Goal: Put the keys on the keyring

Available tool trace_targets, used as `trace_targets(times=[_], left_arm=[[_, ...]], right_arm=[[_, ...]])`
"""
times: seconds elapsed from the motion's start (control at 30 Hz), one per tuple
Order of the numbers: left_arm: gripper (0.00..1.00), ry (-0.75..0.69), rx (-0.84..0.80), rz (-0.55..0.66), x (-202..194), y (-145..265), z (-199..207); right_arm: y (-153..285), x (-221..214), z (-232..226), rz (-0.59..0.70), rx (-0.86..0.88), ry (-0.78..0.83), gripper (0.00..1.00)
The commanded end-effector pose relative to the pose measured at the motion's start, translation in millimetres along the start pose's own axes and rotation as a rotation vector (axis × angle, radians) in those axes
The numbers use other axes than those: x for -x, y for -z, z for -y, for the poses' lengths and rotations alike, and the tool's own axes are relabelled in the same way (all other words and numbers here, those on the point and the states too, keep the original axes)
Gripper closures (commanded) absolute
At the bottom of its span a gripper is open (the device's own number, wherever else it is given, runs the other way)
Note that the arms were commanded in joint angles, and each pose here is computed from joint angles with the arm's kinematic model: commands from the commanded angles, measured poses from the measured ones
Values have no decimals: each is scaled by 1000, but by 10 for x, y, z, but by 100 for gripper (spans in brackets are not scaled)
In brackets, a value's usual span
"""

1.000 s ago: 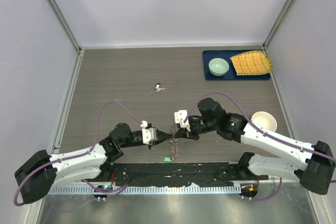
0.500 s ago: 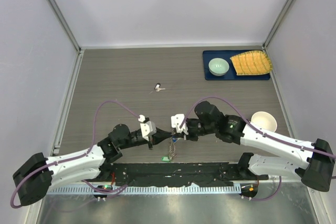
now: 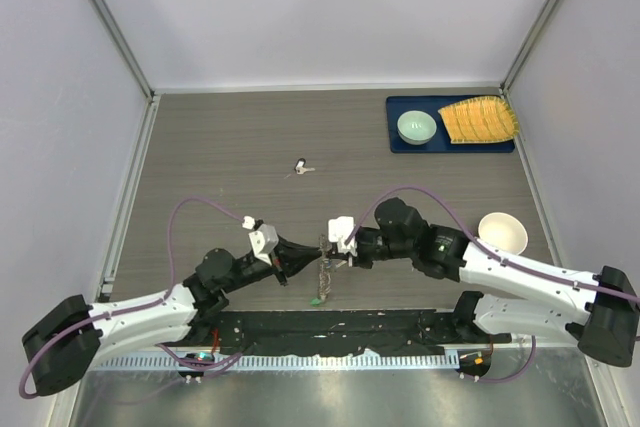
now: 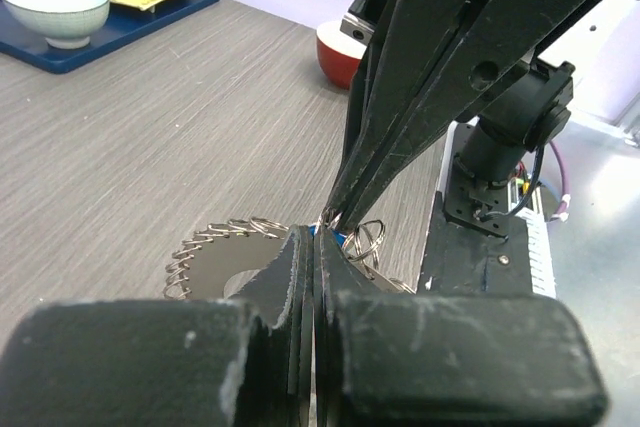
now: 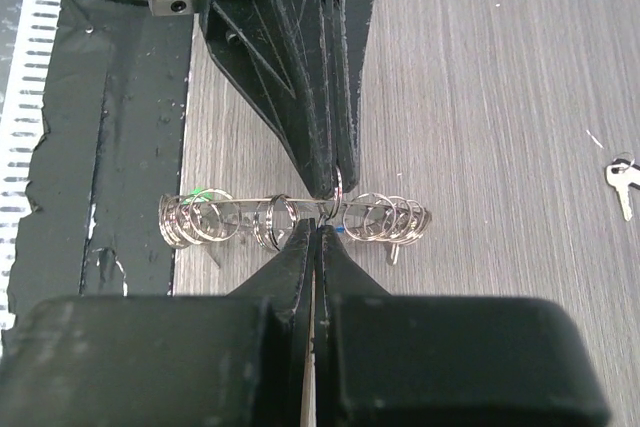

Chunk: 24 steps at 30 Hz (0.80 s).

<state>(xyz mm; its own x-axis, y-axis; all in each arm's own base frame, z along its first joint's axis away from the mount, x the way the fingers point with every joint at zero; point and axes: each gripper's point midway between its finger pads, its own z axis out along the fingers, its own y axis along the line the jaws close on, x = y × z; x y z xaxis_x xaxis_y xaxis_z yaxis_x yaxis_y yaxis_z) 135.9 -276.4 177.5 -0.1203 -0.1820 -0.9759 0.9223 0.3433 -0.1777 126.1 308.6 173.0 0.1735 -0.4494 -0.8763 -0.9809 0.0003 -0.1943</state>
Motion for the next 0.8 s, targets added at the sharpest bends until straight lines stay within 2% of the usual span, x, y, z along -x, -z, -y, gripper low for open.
trace_targets(times=[0.0,0.13,0.27,0.33,0.37,0.4,0.47,0.5,0.57,0.6,0.63,0.7,0.77], left_arm=[[100,21,112,331,737,11,-172],[100,50,139,403,852,61,-215],[98,74,189,418,838,111,-301],[83,90,208,406,802,128,-331],[71,99,217,395,777,133,-344],[67,100,217,408,835,153,-334],[59,101,243,343,714,147,-373],[57,93,263,280,613,129,-405],[53,25,257,274,731,167,-372],[52,-1,269,182,567,171,-398],[51,-33,258,199,750,173,-354],[49,-74,273,132,680,184,-384],[45,-85,242,124,688,143,-339]], right_arm=[[-2,107,-135,107,9,-50,99],[-1,95,-65,144,-53,-71,99],[85,134,21,146,-109,-62,99],[113,129,23,109,-102,-59,99],[121,137,31,98,-99,-45,99],[141,175,37,86,-94,-39,99],[129,172,54,59,-83,-21,99],[153,214,57,48,-74,-15,99],[142,217,67,27,-64,-8,99],[165,258,74,19,-56,8,99],[169,267,84,10,-53,9,99],[189,319,98,-6,-42,30,99],[209,340,114,-20,-38,39,99]])
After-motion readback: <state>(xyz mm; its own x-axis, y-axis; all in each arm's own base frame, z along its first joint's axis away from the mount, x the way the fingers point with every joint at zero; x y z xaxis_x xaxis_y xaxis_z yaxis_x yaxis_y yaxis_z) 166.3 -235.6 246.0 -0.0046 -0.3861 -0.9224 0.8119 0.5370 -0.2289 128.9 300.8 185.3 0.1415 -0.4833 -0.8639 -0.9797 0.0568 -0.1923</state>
